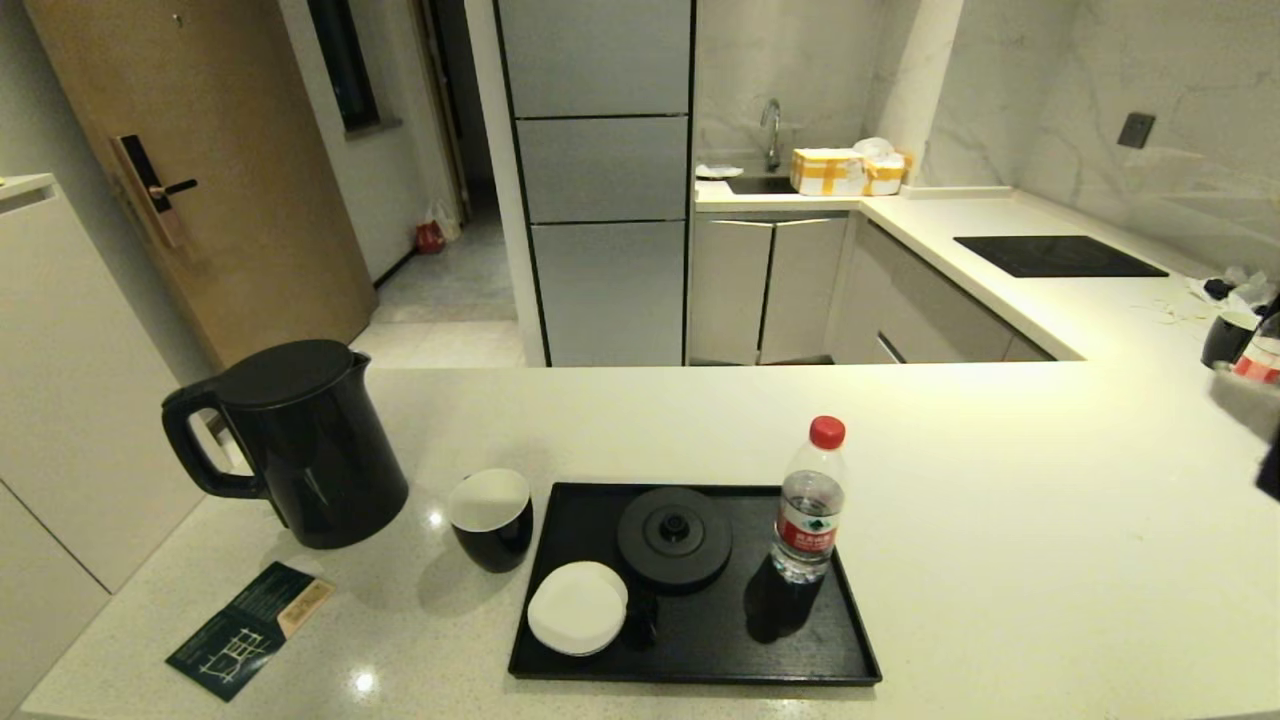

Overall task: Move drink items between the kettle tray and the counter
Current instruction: Return the kettle to its original position

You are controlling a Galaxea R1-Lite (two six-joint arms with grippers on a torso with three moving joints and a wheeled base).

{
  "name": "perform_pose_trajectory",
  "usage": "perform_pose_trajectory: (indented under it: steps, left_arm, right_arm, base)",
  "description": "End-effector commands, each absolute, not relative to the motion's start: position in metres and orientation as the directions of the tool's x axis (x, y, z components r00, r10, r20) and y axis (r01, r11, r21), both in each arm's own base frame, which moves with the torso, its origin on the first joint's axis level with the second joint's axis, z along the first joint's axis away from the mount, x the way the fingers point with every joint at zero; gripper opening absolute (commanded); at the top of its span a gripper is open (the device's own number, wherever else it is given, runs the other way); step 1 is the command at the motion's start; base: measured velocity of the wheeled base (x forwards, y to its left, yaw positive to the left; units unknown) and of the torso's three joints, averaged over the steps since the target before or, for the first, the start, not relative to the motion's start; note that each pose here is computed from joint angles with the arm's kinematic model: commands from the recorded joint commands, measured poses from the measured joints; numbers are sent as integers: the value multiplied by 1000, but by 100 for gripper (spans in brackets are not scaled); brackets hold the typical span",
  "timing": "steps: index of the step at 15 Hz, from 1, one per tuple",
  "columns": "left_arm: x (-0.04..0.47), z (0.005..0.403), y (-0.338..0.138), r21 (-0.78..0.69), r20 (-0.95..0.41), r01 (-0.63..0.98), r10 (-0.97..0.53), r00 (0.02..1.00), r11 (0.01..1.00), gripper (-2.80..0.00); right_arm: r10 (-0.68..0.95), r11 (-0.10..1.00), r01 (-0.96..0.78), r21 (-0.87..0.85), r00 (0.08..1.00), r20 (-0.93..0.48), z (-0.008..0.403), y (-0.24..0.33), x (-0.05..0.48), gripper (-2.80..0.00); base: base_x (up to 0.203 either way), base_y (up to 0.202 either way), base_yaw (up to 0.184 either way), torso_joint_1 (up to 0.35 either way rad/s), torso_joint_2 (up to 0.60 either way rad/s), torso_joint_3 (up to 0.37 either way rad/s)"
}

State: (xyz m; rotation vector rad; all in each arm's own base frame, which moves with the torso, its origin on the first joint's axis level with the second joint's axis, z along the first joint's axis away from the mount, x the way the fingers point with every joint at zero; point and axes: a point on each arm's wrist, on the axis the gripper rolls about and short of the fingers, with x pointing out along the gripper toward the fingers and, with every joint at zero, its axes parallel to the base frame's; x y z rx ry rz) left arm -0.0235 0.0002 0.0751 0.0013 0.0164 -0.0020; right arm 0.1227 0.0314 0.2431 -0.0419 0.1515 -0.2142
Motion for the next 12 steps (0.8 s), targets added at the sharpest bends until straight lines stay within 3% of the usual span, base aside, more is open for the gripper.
perform_pose_trajectory:
  steps: [1,3,6,9,12]
  left_arm:
    - [-23,75,0,2,-18,2,-2,1000,1000,-280]
    - [-23,75,0,2,-18,2,-2,1000,1000,-280]
    - [-23,75,0,2,-18,2,-2,1000,1000,-280]
    - [-23,75,0,2,-18,2,-2,1000,1000,-280]
    - [-23,75,0,0,-18,2,-2,1000,1000,-280]
  right_arm:
    - [-417,909,416,-30,904,-92,273,-5,47,-280]
    - [-512,859,513,5,858,-37,298,-15,-22,-280]
    - [-527,849,528,18,850,-11,289,-17,-118,-280]
    - [-518,855,518,24,855,-1,251,-15,-156,-280]
    - [-369,929,368,25,924,101,207,-10,-149,-280]
  base:
    - [0,0,0,0,0,0]
    - [0,0,0,0,0,0]
    - [0,0,0,0,0,0]
    - [0,0,0,0,0,0]
    - [0,0,0,0,0,0]
